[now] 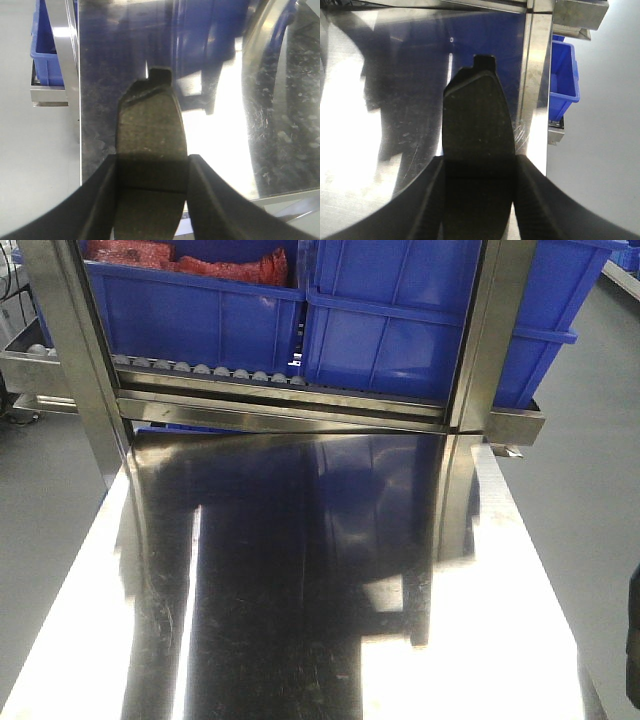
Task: Move and align brake pads A on conveyor
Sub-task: 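Back away and turn the base from the steel table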
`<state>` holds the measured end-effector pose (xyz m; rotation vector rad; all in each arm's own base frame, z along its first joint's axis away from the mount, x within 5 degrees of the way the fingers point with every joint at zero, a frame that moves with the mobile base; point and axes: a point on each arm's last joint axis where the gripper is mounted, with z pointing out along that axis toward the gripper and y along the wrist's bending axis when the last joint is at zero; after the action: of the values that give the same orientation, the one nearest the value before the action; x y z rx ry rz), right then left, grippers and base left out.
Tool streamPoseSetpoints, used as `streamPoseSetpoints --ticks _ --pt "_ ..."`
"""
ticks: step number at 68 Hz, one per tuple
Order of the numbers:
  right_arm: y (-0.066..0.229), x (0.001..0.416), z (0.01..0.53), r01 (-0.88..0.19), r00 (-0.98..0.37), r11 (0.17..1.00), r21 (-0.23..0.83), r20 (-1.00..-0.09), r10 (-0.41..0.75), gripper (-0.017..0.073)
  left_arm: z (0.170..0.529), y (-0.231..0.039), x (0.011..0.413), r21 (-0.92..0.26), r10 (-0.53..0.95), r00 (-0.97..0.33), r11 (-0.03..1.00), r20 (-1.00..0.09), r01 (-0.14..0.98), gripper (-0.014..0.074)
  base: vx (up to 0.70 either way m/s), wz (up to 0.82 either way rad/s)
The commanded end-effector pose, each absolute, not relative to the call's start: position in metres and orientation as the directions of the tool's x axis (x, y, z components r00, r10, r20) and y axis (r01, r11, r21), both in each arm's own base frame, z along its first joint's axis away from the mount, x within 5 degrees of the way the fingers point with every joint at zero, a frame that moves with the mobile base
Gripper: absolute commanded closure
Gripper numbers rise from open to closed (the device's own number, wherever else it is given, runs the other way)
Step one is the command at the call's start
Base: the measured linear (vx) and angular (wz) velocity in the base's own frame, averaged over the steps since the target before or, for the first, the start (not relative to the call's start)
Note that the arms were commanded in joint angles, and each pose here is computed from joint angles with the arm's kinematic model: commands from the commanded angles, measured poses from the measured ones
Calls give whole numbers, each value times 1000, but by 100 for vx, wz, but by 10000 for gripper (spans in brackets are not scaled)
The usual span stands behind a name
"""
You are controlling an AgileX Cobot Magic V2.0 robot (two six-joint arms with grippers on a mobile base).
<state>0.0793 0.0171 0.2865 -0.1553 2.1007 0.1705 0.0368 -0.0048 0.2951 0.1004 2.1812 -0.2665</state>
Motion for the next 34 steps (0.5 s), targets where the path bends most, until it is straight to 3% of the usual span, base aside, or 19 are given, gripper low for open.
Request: streamPoseSetpoints --ticks 1,34 --pt "16 77 299 -176 -395 983 47 -918 -27 564 308 -7 41 -167 -44 -515 967 -856 195 600 0 0" --pt "16 75 296 -180 -428 983 42 -903 -40 564 308 -7 41 -167 -44 -515 967 -856 195 600 0 0"
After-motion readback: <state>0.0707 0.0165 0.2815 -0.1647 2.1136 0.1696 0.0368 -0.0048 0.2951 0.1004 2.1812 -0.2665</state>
